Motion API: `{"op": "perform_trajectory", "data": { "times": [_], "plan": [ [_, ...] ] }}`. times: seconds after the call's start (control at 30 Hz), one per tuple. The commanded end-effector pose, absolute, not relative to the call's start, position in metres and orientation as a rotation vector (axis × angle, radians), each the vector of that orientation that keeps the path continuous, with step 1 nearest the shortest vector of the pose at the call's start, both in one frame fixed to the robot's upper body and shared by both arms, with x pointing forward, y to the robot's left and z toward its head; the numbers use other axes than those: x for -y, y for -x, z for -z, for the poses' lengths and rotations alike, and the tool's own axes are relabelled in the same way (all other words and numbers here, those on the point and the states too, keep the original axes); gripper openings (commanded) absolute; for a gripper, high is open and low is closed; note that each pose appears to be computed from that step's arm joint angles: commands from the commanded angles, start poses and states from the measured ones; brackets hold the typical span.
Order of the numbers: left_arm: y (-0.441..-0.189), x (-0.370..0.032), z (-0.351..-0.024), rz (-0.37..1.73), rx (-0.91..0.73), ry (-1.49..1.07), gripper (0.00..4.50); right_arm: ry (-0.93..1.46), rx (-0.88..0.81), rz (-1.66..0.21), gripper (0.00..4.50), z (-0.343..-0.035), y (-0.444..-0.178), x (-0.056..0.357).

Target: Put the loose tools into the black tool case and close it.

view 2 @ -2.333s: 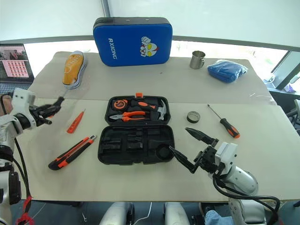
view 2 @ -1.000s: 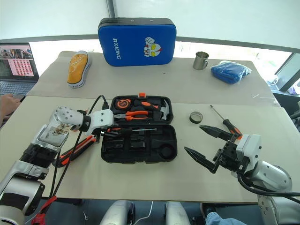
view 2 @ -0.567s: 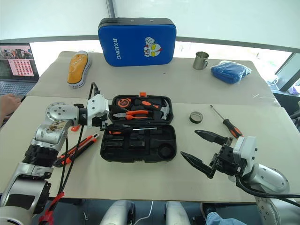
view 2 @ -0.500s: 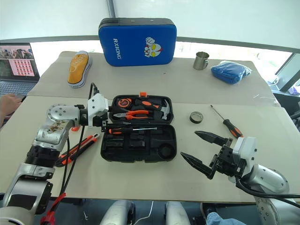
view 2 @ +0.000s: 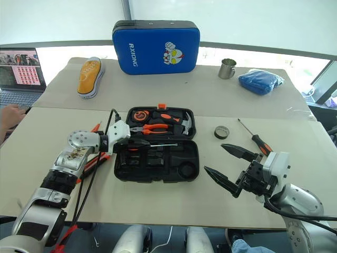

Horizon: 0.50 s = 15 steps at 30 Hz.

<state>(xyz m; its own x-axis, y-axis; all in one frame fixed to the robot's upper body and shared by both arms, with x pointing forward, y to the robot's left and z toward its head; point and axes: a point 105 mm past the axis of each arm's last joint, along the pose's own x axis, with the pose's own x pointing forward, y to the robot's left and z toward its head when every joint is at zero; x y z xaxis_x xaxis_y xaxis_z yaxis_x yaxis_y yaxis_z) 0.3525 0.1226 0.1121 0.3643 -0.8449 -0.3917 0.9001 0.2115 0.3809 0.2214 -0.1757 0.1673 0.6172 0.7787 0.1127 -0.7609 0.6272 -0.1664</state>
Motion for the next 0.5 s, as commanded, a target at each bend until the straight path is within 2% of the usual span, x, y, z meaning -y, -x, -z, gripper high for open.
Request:
{"op": "perform_trajectory", "data": {
  "times": [0.03,0.2,0.3,0.37,0.47,0.5],
  "plan": [
    [-0.351,-0.123,-0.084,1.211,-0.233,-0.608,0.02,0.132,0.223,-0.859,4.5,-0.175,-0.22,0.18],
    [-0.344,-0.117,-0.067,1.245,-0.334,-0.572,0.02,0.128,0.222,-0.839,4.5,-0.171,-0.22,0.182],
    [-0.337,-0.108,-0.075,1.296,-0.251,-0.532,0.02,0.14,0.228,-0.81,4.5,-0.171,-0.22,0.187],
    [-0.34,-0.11,-0.099,1.279,-0.118,-0.451,0.02,0.164,0.248,-0.748,4.5,-0.173,-0.219,0.2],
    [-0.333,-0.129,-0.132,1.279,0.02,-0.324,0.7,0.201,0.238,-0.65,4.5,-0.17,-0.212,0.226],
    [-0.325,-0.137,-0.146,1.309,0.079,-0.264,1.11,0.21,0.223,-0.616,4.5,-0.167,-0.209,0.235]
  ]
}}
